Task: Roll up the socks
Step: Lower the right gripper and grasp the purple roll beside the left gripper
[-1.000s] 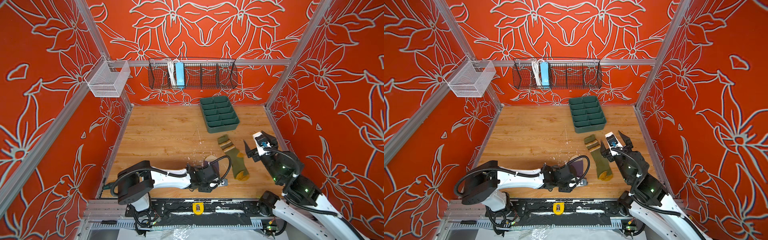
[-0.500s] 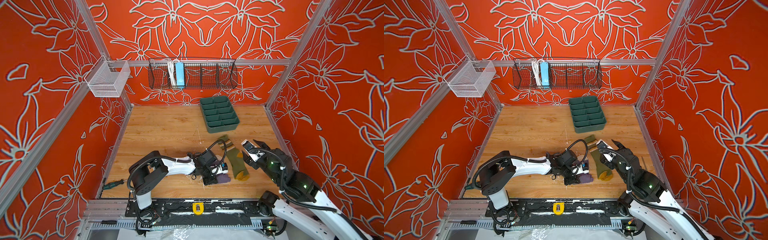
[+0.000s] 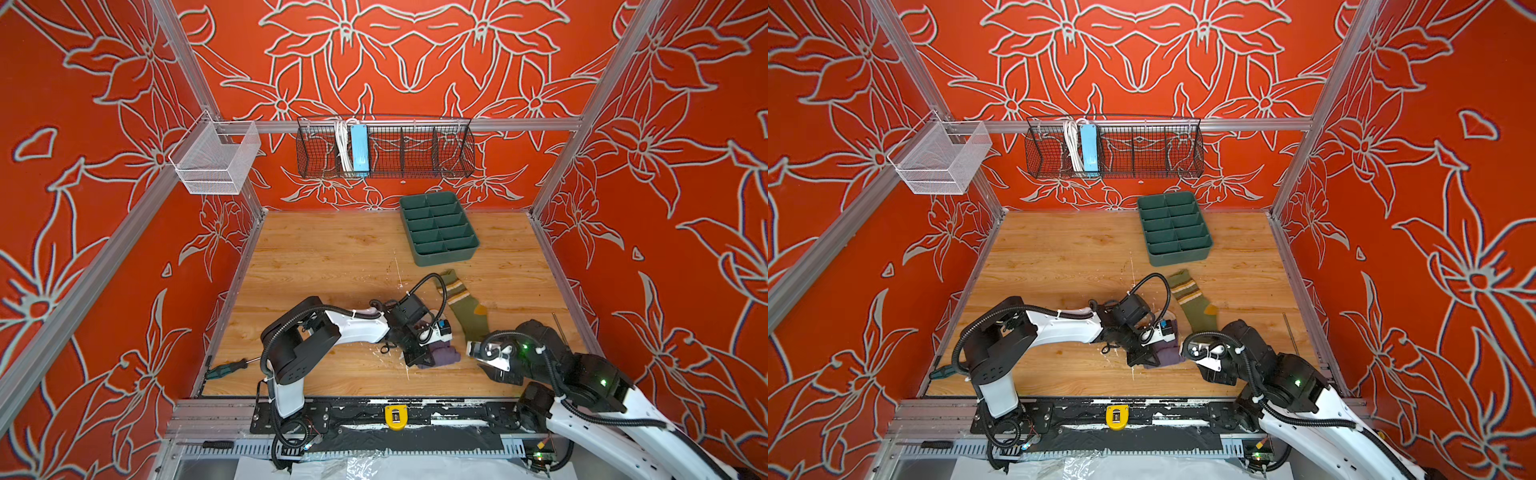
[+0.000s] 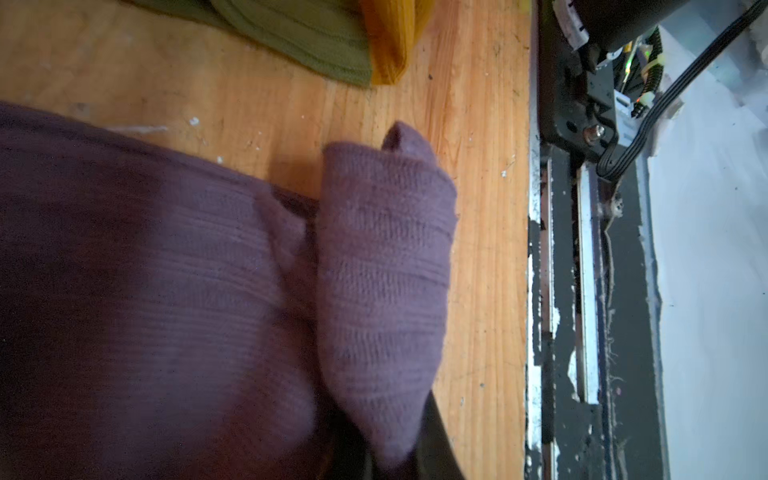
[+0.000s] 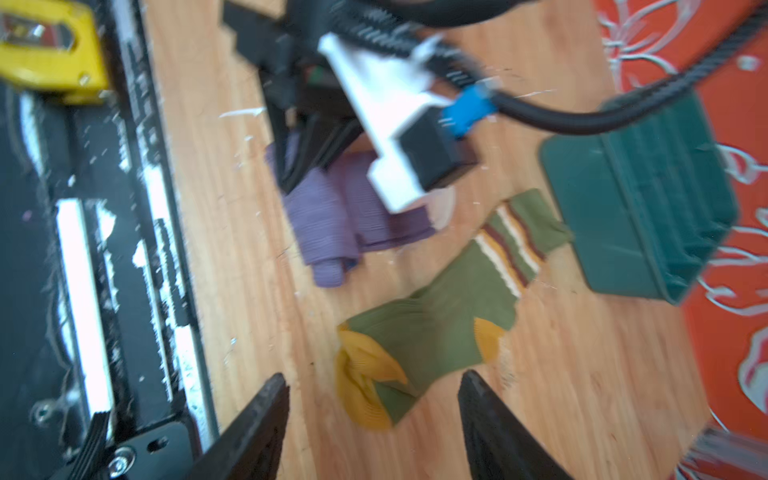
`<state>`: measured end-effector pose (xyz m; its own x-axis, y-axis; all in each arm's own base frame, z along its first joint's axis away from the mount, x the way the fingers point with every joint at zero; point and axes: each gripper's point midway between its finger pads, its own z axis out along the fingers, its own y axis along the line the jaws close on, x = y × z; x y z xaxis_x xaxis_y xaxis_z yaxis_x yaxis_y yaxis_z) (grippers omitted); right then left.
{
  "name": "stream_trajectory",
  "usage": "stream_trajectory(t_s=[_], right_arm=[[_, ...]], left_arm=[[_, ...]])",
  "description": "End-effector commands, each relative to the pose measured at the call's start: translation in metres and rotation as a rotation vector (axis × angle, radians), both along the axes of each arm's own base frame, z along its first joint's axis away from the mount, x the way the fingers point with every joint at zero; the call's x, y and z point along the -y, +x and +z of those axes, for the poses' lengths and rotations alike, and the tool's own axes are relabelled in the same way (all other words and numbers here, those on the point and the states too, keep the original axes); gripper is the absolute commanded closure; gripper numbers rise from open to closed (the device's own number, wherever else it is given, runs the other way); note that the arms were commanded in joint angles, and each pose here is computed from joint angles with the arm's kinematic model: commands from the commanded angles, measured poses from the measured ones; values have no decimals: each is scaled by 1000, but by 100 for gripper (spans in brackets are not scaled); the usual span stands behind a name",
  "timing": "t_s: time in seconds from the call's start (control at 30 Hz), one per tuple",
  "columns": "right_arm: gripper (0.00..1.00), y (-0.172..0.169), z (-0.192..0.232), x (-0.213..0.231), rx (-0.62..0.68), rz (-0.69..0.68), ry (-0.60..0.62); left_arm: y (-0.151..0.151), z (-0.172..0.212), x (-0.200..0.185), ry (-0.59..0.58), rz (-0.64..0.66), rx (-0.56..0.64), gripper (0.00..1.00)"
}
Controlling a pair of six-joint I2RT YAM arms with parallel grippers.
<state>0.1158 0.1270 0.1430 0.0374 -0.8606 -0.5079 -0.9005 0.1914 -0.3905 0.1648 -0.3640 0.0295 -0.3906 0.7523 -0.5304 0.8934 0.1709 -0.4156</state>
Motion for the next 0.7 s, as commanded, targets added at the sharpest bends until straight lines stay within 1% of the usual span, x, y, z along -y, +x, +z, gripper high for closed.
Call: stream_trajectory(t_s=[0.0, 0.1, 0.2, 0.3, 0.37, 0.43, 0.57, 0.67], right_arm=[[33, -8, -21, -7, 26, 131, -99], [33, -10, -33, -23, 51, 220, -157], [34, -6, -41, -43, 59, 255, -195], [34, 3, -47, -65, 77, 260, -185], [34, 6, -53, -78, 74, 265, -170], [35, 10, -62, -86, 64, 260, -181], [38, 23, -84, -89, 93, 232, -239], [44, 27, -99, -87, 98, 231, -274]], left_arm=[[-22, -53, -46, 241, 48, -146, 100], [-22, -56, -47, 257, 48, -158, 100], [-23, -57, -47, 256, 48, -165, 100], [-24, -59, -46, 252, 48, -170, 100], [-24, -59, -46, 249, 47, -176, 100], [-25, -58, -46, 245, 41, -178, 100], [-25, -57, -47, 248, 39, -169, 100], [-25, -57, -46, 238, 40, -166, 100]])
